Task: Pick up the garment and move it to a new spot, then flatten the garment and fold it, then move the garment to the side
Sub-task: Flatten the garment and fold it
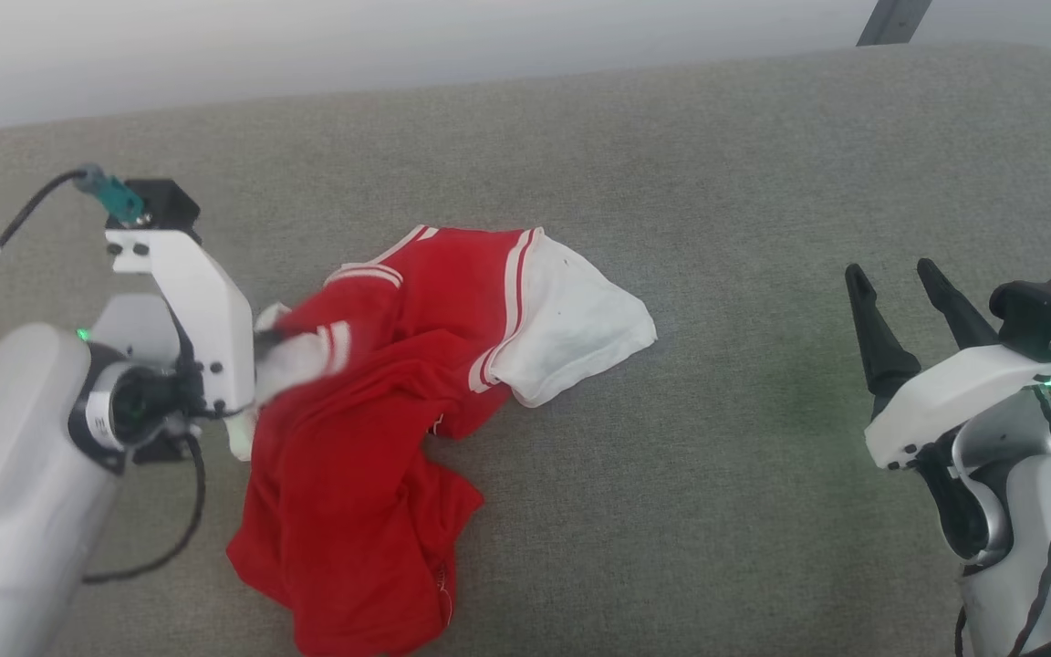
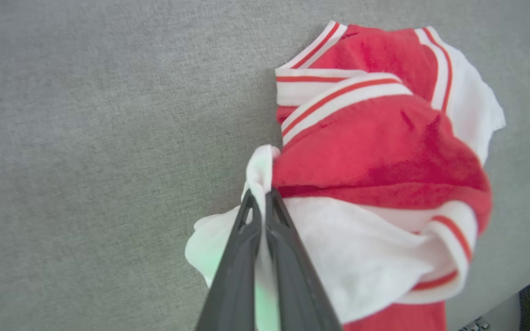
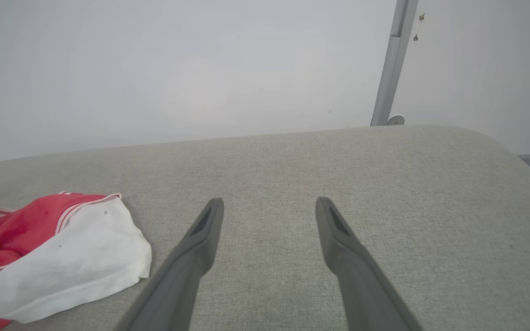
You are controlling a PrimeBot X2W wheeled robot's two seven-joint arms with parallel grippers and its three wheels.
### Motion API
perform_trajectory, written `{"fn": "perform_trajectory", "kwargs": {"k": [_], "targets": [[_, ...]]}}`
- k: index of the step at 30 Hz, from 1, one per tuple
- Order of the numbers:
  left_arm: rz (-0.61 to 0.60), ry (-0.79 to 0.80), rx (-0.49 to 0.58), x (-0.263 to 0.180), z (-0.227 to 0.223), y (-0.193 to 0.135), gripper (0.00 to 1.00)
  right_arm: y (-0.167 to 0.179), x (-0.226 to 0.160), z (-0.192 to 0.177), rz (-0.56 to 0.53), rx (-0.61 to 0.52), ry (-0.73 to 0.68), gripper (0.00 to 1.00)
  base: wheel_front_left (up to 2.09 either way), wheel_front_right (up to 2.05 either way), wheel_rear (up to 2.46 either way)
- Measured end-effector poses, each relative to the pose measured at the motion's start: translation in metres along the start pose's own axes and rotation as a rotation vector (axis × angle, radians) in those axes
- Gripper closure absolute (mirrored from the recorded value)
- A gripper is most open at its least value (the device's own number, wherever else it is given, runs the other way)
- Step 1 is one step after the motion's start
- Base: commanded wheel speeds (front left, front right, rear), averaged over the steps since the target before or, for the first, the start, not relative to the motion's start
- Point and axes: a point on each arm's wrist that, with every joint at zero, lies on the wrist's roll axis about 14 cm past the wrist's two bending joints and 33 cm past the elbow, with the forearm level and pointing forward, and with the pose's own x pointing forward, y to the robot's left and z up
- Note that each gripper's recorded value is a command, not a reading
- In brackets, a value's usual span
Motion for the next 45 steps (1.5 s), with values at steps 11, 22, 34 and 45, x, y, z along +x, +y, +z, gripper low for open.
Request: {"fn": "perform_trajectory", "kwargs": {"k": [11,22,34,45], "targets": [[-0.141,0.177,-0.049,-0.010,-0.060,-0.046,1.00,-0.002,0.000,-0.001,-0.007,0.003,0.002,0.00,0.00,0.00,0.00],[-0.138,0.243,0.057,-0.016,-0.098,-0.054,0.00,-0.001,0.002,-0.006,-0.007,0.009,0.011,0.00,0.00,0.00,0.00],[-0.082,0.111,0.099,-0.031,-0.040,-0.043,0.00,0.001,-0.005,0.001,-0.001,0.007,-0.005,0.00,0.00,0.00,0.00],[0.001,0.200,0.166,-0.026,-0.045,-0.021,0.00,-0.001,-0.007,0.000,-0.006,0.011,-0.003,0.00,0.00,0.00,0.00]]}}
